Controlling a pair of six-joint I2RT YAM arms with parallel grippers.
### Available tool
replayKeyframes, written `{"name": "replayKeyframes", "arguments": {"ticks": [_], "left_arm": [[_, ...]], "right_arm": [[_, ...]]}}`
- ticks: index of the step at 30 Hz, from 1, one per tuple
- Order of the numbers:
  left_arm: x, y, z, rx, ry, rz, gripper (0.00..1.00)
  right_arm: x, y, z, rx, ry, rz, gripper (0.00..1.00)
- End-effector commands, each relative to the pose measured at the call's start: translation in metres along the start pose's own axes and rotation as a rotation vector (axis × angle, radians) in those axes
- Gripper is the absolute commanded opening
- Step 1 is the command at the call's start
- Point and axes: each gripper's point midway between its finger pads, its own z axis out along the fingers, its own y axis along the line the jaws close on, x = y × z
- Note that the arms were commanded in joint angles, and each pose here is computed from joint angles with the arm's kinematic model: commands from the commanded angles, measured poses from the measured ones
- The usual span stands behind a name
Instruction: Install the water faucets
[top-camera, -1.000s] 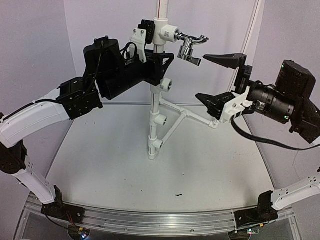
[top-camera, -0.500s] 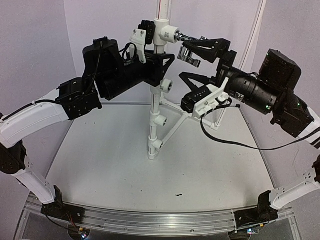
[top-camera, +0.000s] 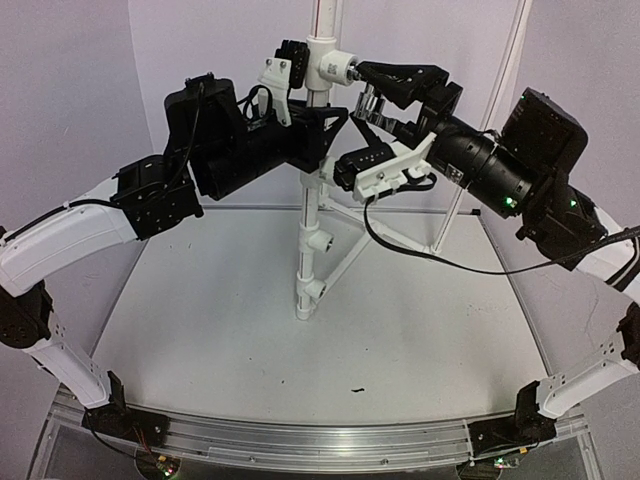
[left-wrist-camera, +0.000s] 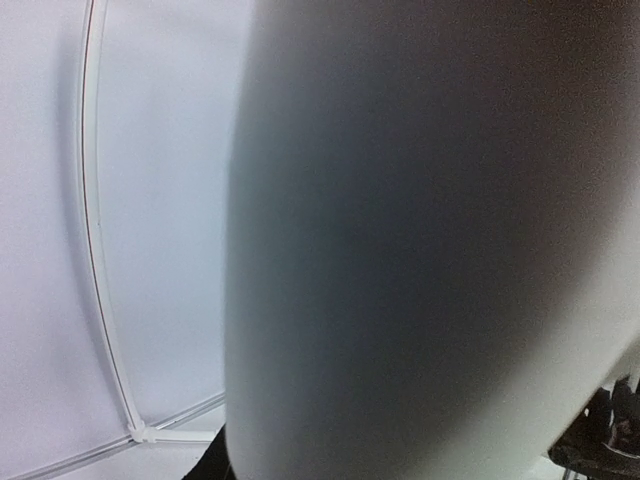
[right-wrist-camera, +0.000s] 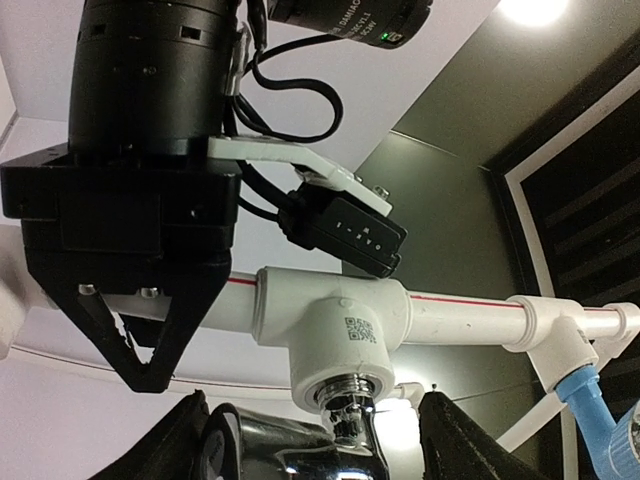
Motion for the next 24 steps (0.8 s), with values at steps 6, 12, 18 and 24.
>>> {"name": "replayKeyframes", "arguments": {"ticks": [6,12,18,24], "left_arm": [[0.163,0.004,-0.01,-0.114,0.503,-0.157,0.0],[0.162,0.003,-0.009,-0.111,0.501,-0.157,0.0],[0.161,0.004,-0.008,-0.114,0.498,-0.152,0.0],[0.161,0.004,-0.008,-0.116,0.499,-0.149,0.0]], "right_arm": [[0.025,-0.029,-0.001,0.082,0.109,0.013,0.6],[0.025,-0.007,-0.003,0.026,0.131,0.242,0.36],[0.029,0.004,-0.005,0.009,0.167,0.565,0.23],[0.041,0.003,-0.009,0.052,0.226,0.945,0.02]]}}
